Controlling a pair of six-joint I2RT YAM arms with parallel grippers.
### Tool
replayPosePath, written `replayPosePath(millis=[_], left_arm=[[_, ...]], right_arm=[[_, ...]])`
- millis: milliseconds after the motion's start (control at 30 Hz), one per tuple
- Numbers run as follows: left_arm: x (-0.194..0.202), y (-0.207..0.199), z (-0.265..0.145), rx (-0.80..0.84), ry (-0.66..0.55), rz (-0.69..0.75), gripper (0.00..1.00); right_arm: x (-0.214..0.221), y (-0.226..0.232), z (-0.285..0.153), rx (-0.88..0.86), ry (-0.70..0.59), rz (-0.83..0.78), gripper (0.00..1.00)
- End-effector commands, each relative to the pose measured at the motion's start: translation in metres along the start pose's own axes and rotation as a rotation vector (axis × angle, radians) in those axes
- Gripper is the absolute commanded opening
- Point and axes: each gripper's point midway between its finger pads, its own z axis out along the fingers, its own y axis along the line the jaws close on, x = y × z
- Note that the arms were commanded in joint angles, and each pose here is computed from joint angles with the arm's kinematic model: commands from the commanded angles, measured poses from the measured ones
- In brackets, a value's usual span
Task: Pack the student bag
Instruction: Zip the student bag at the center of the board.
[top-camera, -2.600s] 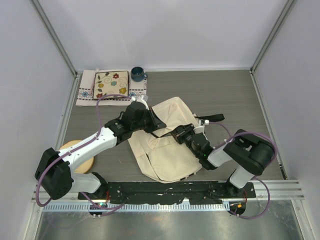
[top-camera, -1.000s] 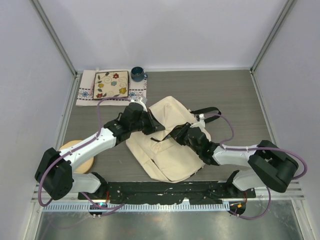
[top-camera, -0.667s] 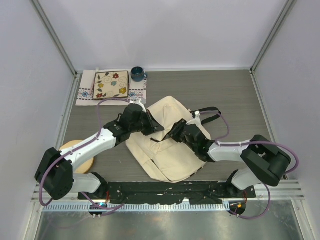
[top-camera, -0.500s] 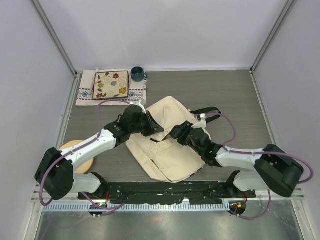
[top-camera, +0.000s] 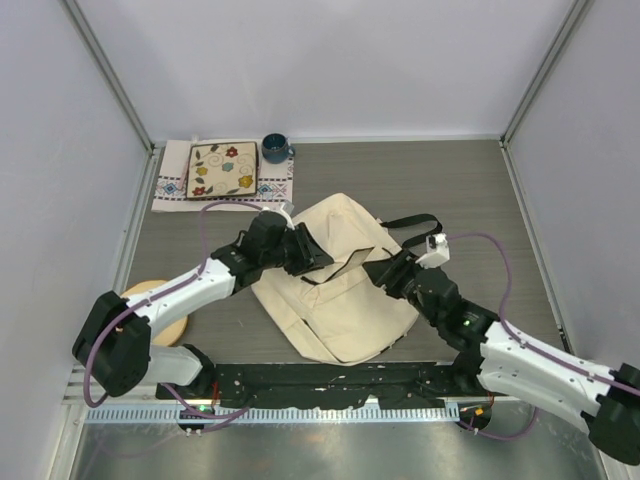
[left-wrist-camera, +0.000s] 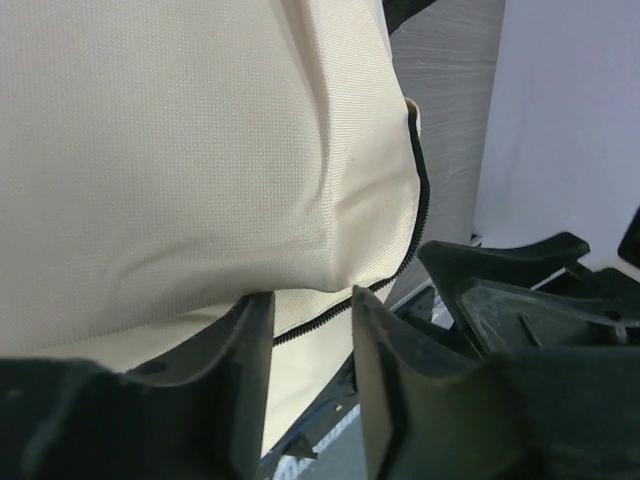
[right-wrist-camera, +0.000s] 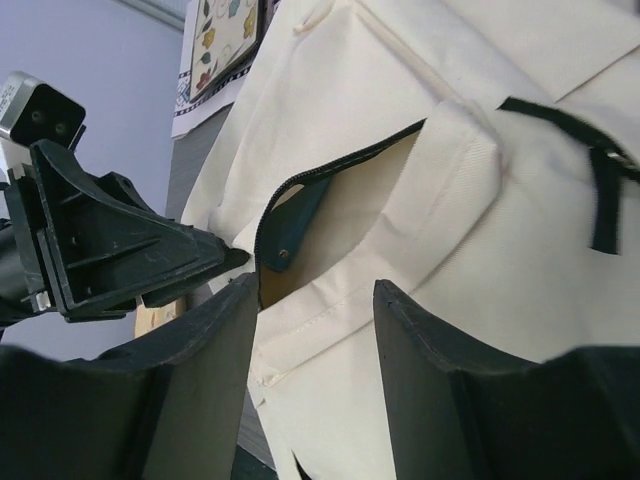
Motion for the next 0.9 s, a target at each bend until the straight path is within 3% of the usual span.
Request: replayPosePath(millis=[0, 200, 333, 533, 700, 867], left_arm=[[-0.001, -0.002, -0.01, 0.022, -0.017, 0.025, 0.53], [-0.012, 0.01, -0.046, -0.044, -0.137, 0.048, 0.77], [-0.018, 0.035, -0.08, -0.138, -0.249, 0.044, 0.82], [0.005, 0.085, -0.085, -0.229, -0.263, -0.081, 0.81], [0.015, 0.087, -0.077, -0.124, -0.279, -0.211, 0.72], [0.013, 0.088, -0.068, -0.097, -0.301, -0.246, 0.7]], right_arm=[[-0.03, -0.013, -0.024, 0.083, -0.092, -0.119, 0.57], [-0.047, -0.003, -0.04, 0.104, -0.092, -0.218, 0.61], [-0.041, 0.008, -0.037, 0.072, -0.038, -0.247, 0.61], [-0.02, 0.04, -0.027, -0.048, 0.091, -0.315, 0.6], [-0.003, 0.059, -0.016, -0.124, 0.184, -0.402, 0.53], [0.004, 0.069, -0.007, -0.132, 0.217, -0.453, 0.52]])
